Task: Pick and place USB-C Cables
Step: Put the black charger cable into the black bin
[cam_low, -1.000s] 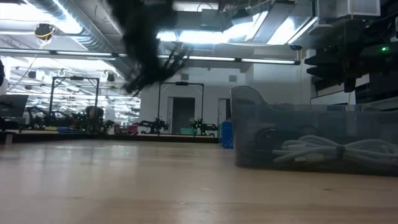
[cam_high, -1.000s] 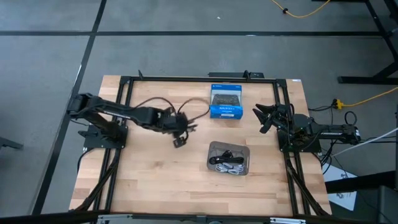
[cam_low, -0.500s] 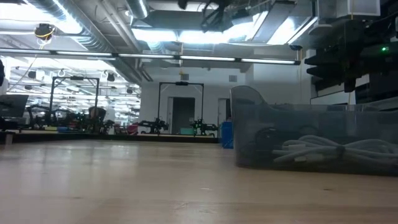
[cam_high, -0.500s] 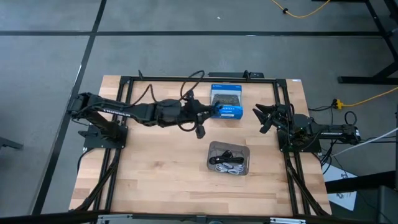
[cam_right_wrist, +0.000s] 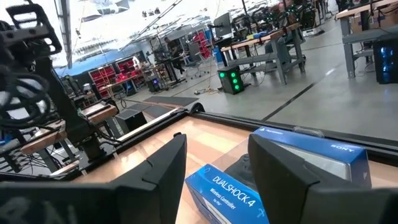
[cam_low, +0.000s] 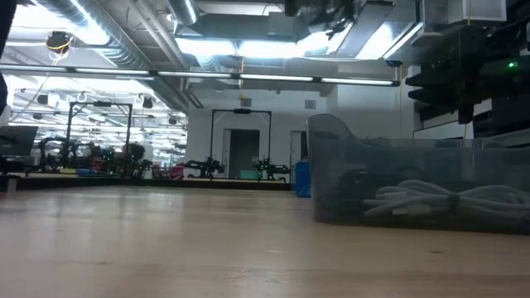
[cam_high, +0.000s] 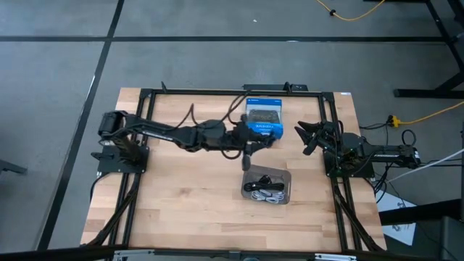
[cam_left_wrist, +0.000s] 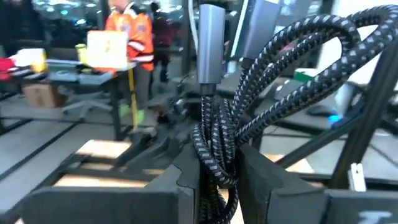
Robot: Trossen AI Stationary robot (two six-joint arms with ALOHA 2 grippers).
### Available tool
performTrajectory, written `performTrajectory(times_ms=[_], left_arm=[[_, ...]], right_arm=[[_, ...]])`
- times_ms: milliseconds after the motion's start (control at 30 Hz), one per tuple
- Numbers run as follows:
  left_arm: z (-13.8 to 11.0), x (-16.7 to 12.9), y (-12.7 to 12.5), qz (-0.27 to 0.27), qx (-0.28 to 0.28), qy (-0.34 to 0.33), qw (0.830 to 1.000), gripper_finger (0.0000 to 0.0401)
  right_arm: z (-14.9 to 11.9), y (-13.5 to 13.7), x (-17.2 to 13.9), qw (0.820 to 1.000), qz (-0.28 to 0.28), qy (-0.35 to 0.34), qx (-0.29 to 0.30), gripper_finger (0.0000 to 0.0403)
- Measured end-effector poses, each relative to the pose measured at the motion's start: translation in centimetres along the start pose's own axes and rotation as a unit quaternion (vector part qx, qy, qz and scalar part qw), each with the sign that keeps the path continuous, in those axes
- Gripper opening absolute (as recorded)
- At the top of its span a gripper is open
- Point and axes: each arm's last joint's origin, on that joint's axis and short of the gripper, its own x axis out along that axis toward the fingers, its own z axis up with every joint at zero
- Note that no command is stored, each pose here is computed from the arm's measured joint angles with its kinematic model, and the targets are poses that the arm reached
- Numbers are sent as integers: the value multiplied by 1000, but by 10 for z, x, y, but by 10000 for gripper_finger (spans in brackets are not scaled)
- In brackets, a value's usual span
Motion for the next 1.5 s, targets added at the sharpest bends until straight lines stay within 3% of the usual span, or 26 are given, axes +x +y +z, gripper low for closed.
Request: performTrajectory(times_ms=[133, 267, 433, 600, 800, 1033, 1200, 1333, 1500], left_arm=[[-3, 23, -5, -34, 1, 17, 999, 59], [-9, 41, -11, -60, -3, 85, 995, 58], [-40, 56, -20, -55, -20, 215, 975, 58], [-62, 60, -35, -70, -79, 279, 954, 58], [-77, 57, -59, -65, -162, 310, 935, 58], [-86, 50, -57, 37, -158, 343, 925, 57], [-92, 54, -56, 37, -160, 338, 927, 57], [-110, 61, -59, 5, -169, 349, 922, 57], [-130, 63, -59, 5, -168, 377, 911, 57]], right_arm=[[0, 0, 0, 1000, 0, 0, 0, 177], [0, 0, 0, 1000, 0, 0, -1, 177], [0, 0, 0, 1000, 0, 0, -2, 177], [0, 0, 0, 1000, 0, 0, -3, 177], [0, 0, 0, 1000, 0, 0, -3, 177], [0, 0, 0, 1000, 0, 0, -2, 177], [0, 0, 0, 1000, 0, 0, -2, 177], [0, 0, 0, 1000, 0, 0, -2, 177], [0, 0, 0, 1000, 0, 0, -2, 177]])
